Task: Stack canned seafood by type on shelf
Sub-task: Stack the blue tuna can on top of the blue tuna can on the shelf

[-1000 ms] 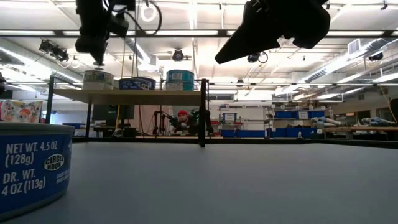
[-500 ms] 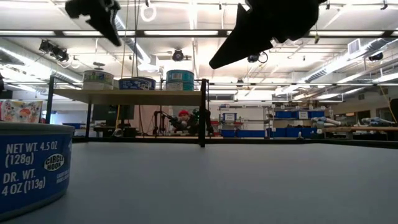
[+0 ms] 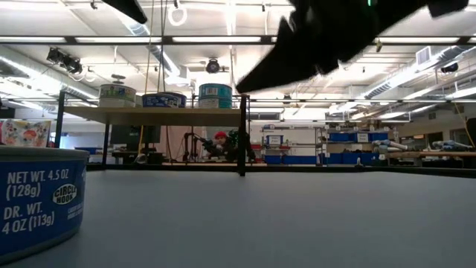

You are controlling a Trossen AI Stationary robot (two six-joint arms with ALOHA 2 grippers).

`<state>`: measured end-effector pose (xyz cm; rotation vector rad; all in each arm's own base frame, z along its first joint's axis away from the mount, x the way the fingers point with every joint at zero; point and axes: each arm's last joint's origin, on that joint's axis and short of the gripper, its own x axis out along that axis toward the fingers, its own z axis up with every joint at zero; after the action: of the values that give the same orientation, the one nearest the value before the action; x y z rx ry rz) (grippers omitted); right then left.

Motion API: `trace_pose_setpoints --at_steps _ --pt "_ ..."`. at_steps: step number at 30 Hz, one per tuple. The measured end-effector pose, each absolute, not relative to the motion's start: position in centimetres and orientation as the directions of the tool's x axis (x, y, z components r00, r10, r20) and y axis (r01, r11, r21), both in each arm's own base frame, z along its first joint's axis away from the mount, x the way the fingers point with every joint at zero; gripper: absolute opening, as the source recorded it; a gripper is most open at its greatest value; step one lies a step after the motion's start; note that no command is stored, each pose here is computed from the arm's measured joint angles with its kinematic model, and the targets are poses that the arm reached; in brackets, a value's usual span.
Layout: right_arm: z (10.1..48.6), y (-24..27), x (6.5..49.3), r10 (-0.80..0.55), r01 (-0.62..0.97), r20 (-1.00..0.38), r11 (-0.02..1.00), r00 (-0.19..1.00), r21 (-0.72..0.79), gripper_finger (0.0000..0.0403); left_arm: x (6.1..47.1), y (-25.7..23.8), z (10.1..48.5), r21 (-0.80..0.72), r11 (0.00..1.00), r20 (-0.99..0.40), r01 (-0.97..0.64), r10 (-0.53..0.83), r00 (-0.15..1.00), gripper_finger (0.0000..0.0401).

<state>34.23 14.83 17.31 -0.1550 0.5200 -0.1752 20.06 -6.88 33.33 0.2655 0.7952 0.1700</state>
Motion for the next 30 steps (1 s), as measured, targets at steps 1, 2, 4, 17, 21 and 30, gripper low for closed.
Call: trace_pose_setpoints --at_steps 1,2,4,17,21,30 --pt "16.9 14.7 34.1 -0.205 0.126 -0.479 0.973 0.854 -0.193 0.0004 20.1 -7.4 32.9 0.283 0.959 -0.681 -0.026 0.22 0.699 0.0003" --pt "16.6 14.5 33.9 -0.205 0.123 -0.476 0.972 0.855 -0.198 0.0003 20.2 -7.8 32.5 0.271 0.963 -0.681 -0.005 0.195 0.706 0.0002" --pt "16.3 14.4 33.7 -0.204 0.116 -0.469 0.971 0.859 -0.209 0.0003 20.5 -8.7 31.4 0.242 0.969 -0.696 0.049 0.137 0.705 0.0002" --pt "16.2 14.4 33.7 -0.198 0.084 -0.473 0.964 0.859 -0.251 0.0006 23.3 -17.0 24.5 0.083 0.96 -0.804 0.266 -0.093 0.587 0.0002" --pt "16.2 14.1 33.8 -0.205 0.084 -0.473 0.961 0.857 -0.264 0.0006 24.0 -19.4 23.2 0.044 0.957 -0.817 0.287 -0.131 0.562 0.0002" --pt "16.2 14.0 33.8 -0.204 0.084 -0.474 0.961 0.857 -0.263 0.0006 26.3 -23.6 20.9 -0.036 0.952 -0.841 0.303 -0.193 0.505 0.0002"
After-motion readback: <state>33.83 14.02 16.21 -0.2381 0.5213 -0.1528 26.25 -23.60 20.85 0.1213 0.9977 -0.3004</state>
